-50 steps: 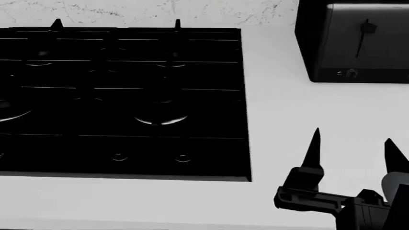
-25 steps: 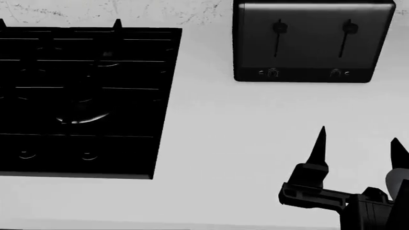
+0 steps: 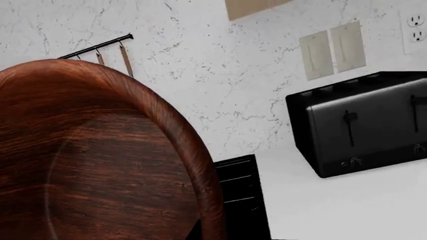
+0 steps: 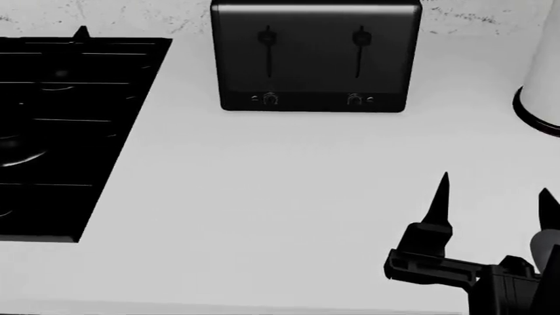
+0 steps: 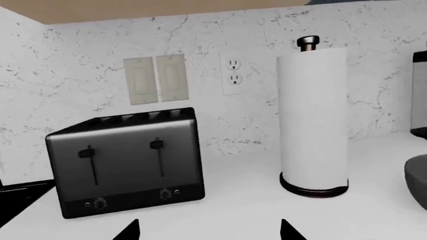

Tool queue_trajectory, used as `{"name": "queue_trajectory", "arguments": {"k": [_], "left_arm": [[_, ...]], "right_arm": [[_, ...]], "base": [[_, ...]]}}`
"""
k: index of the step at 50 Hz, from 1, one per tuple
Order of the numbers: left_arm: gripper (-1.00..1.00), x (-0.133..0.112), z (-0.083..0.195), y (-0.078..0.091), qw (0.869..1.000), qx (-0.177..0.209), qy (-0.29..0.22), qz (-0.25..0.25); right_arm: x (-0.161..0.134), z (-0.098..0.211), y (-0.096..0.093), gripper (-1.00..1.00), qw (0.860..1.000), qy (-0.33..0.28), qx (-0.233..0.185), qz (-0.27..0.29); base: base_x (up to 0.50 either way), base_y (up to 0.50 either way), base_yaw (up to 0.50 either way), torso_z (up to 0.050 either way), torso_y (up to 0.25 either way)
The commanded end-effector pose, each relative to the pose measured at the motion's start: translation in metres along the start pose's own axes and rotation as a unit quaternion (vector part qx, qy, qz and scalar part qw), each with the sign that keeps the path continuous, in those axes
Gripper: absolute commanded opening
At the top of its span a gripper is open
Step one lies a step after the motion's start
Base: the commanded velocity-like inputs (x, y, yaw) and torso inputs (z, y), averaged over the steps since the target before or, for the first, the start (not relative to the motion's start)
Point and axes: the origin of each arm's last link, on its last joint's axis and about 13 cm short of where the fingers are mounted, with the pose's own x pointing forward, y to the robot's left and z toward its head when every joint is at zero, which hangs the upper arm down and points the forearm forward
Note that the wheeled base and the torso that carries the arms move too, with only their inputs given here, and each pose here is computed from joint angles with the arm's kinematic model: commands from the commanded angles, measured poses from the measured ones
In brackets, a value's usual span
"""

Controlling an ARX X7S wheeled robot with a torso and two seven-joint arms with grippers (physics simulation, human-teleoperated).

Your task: Stack the bowls from largest to smallest.

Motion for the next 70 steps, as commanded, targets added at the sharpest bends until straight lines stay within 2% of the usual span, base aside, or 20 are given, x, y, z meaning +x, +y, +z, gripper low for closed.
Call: {"name": "queue_trajectory", "arguments": {"k": [1,6,8,22,31,36,58,61,70], "left_arm": [[-1.0,0.004,0.004,0.0,1.0,-0.01,-0.017,0.006],[-1.0,0.003,0.005,0.002,1.0,-0.008,-0.019,0.009],[-1.0,0.003,0.005,0.002,1.0,-0.009,-0.021,0.011],[-1.0,0.002,0.006,0.002,1.0,-0.009,-0.023,0.009],[-1.0,-0.01,0.008,0.007,1.0,-0.011,-0.024,0.01],[-1.0,0.002,0.006,0.002,1.0,-0.011,-0.024,0.01],[-1.0,0.003,0.005,0.001,1.0,-0.011,-0.022,0.004],[-1.0,0.004,0.004,0.002,0.999,-0.028,-0.019,0.011],[-1.0,-0.001,0.004,0.003,1.0,-0.018,-0.018,0.007]], "right_arm": [[0.0,0.0,0.0,1.0,1.0,0.011,0.011,0.004],[0.0,0.001,0.0,1.0,1.0,0.009,0.011,0.005],[-0.001,0.001,0.0,1.0,0.999,0.029,0.03,0.015],[-0.002,0.003,-0.001,1.0,0.999,0.021,0.026,0.015],[-0.002,0.006,-0.001,1.0,0.999,0.014,0.03,0.014],[-0.002,0.007,0.0,1.0,0.999,0.013,0.035,0.015],[-0.001,0.007,-0.001,1.0,0.999,0.016,0.036,0.012],[0.0,0.007,-0.001,1.0,0.999,0.017,0.036,0.011],[-0.001,0.007,-0.002,1.0,0.999,0.015,0.032,0.009]], "base": [[0.0,-0.46,0.0,0.0,0.0],[0.0,-0.46,0.0,0.0,0.0],[0.0,-0.46,0.0,0.0,0.0],[0.0,-0.49,0.0,0.0,0.001],[0.0,-0.5,0.0,0.0,0.0],[-0.02,-0.5,0.0,0.0,0.0],[-0.33,-0.46,0.0,0.0,0.0],[-0.27,-0.5,0.0,0.0,0.0],[-0.23,-0.5,0.0,0.0,0.0]]}}
